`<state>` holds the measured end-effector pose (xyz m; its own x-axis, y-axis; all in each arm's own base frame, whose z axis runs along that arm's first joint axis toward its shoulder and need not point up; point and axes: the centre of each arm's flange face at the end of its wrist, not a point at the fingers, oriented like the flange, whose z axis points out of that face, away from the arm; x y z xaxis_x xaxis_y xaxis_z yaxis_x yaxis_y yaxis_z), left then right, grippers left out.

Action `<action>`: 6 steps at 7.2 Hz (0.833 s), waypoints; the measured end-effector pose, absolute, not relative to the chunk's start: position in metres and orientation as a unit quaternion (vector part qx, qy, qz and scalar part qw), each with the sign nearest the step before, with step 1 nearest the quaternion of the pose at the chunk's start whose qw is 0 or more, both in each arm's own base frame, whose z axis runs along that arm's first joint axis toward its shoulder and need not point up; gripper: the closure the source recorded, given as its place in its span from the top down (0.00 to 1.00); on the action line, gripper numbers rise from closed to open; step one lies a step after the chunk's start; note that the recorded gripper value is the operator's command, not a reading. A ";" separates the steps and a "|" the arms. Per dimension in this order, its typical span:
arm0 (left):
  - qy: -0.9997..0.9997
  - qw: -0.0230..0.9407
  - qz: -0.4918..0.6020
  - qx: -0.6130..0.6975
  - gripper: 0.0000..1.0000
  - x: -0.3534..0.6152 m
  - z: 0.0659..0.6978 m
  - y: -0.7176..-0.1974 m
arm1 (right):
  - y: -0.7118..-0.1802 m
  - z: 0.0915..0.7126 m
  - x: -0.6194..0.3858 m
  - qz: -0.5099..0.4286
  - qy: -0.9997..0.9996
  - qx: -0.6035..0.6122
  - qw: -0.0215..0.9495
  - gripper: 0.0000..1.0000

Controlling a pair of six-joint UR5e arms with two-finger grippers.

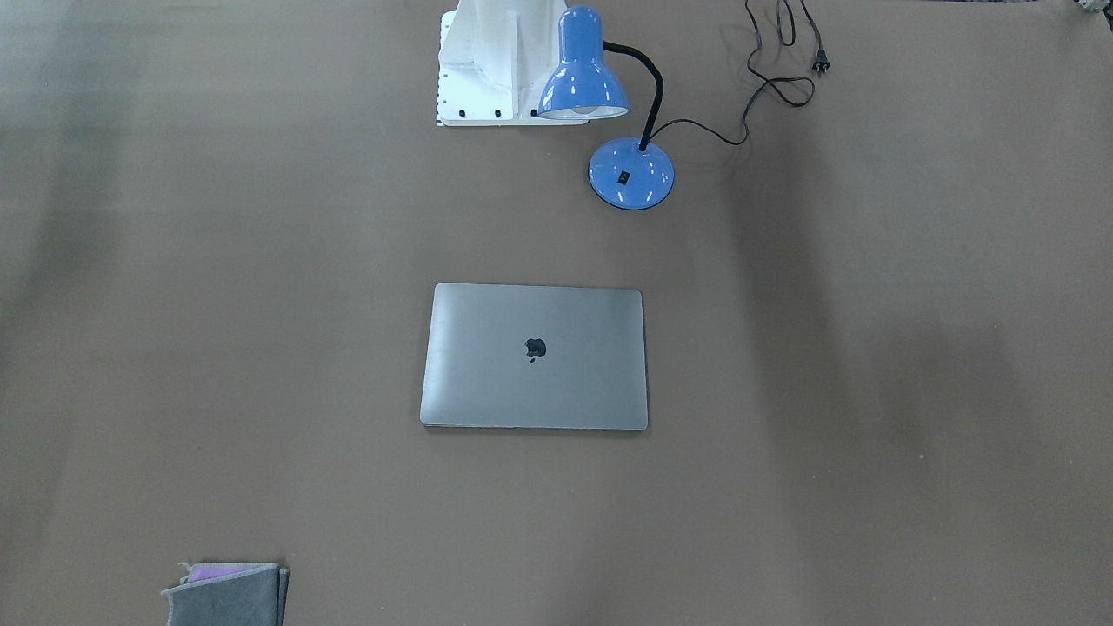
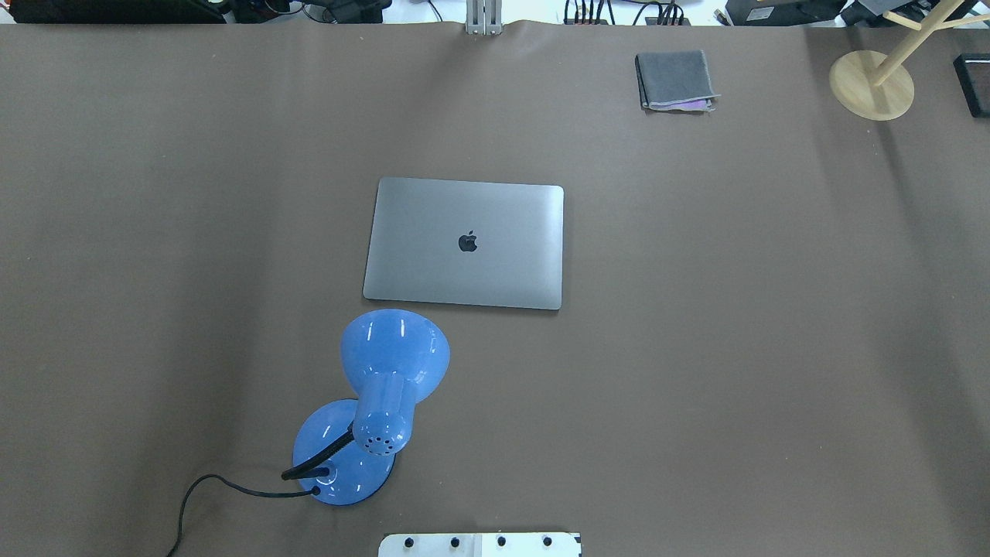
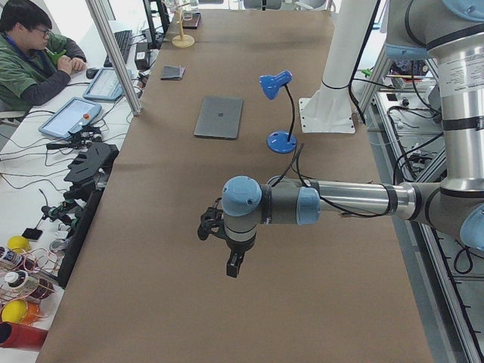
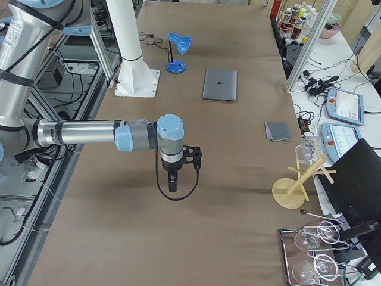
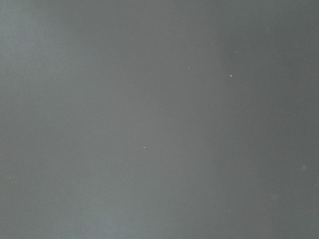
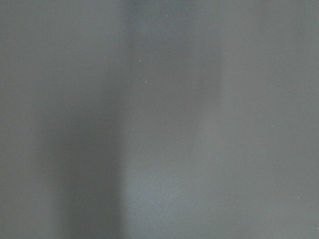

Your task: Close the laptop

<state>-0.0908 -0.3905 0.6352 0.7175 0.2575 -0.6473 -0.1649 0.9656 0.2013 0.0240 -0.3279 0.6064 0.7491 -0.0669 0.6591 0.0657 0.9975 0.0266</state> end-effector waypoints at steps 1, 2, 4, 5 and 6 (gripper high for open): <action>0.357 0.925 0.113 0.065 0.99 -0.092 0.636 -0.389 | -0.327 0.608 0.023 -0.034 -0.363 -0.003 0.931 1.00; 0.356 0.925 0.113 0.065 0.99 -0.092 0.637 -0.389 | -0.326 0.610 0.022 -0.033 -0.370 -0.007 0.929 1.00; 0.357 0.925 0.111 0.061 0.99 -0.093 0.640 -0.386 | -0.322 0.621 0.026 -0.024 -0.371 -0.017 0.928 1.00; 0.358 0.925 0.110 0.059 0.99 -0.092 0.643 -0.382 | -0.320 0.630 0.031 -0.014 -0.371 -0.023 0.928 1.00; 0.359 0.925 0.109 0.057 0.99 -0.092 0.645 -0.378 | -0.317 0.635 0.034 -0.007 -0.371 -0.026 0.928 1.00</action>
